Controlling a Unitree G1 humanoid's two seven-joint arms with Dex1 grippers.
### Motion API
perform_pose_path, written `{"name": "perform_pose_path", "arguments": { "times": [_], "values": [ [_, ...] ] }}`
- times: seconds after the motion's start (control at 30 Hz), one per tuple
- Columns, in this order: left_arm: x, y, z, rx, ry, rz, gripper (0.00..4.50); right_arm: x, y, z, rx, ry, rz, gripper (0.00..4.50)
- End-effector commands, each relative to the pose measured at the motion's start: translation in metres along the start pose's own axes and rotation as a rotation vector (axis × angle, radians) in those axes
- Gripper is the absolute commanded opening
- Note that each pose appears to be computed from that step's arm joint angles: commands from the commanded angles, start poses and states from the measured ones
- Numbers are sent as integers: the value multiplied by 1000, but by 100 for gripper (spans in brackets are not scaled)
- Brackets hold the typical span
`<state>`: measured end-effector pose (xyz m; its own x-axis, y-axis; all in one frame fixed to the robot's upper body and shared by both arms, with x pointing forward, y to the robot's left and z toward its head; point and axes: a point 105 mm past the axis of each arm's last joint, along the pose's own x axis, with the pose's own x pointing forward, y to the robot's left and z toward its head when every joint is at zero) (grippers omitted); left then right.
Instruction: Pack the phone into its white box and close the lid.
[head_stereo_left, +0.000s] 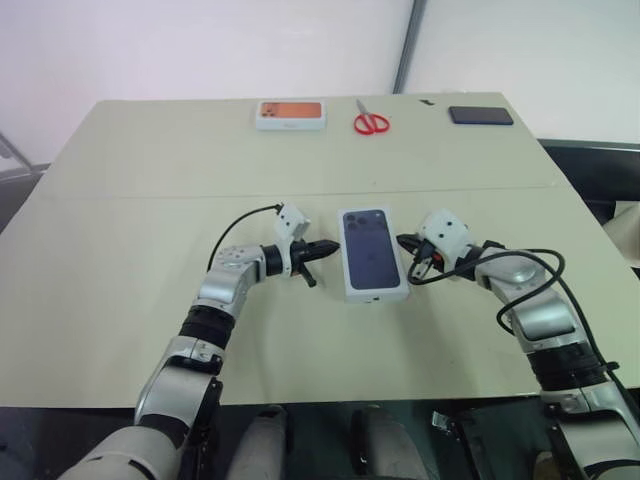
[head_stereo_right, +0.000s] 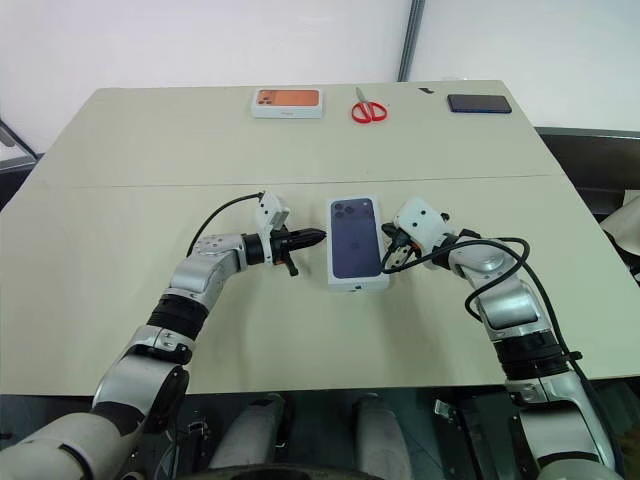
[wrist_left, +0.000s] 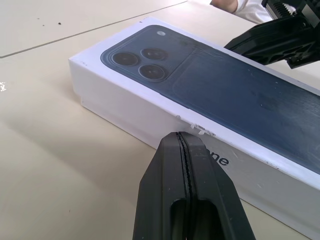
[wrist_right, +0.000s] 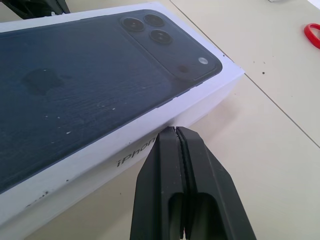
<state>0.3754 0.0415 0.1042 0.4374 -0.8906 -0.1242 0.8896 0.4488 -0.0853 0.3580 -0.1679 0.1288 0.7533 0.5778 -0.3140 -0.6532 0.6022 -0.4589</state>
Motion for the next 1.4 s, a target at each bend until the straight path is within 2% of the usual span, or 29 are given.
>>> {"name": "perform_pose_path", "arguments": {
  "times": [0.03, 0.43, 0.8, 1.0, 1.2, 1.4],
  "values": [
    [8, -6, 14, 54, -36, -31, 0, -1, 6, 7, -24, -28, 27, 3],
    [14, -8, 22, 23, -76, -31, 0, 6, 4, 4, -52, -4, 9, 3],
    [7, -6, 8, 29, -29, -21, 0, 8, 4, 2, -78, 10, 3, 3],
    [0, 1, 14, 18, -62, 26, 0, 3, -18, -5, -88, 57, -89, 3],
    [-7, 4, 19, 25, -94, 52, 0, -4, -46, 1, -112, 53, -206, 3],
    [-15, 8, 33, 25, -139, 76, 0, -4, -56, 27, -72, -73, -236, 3]
  ]
}}
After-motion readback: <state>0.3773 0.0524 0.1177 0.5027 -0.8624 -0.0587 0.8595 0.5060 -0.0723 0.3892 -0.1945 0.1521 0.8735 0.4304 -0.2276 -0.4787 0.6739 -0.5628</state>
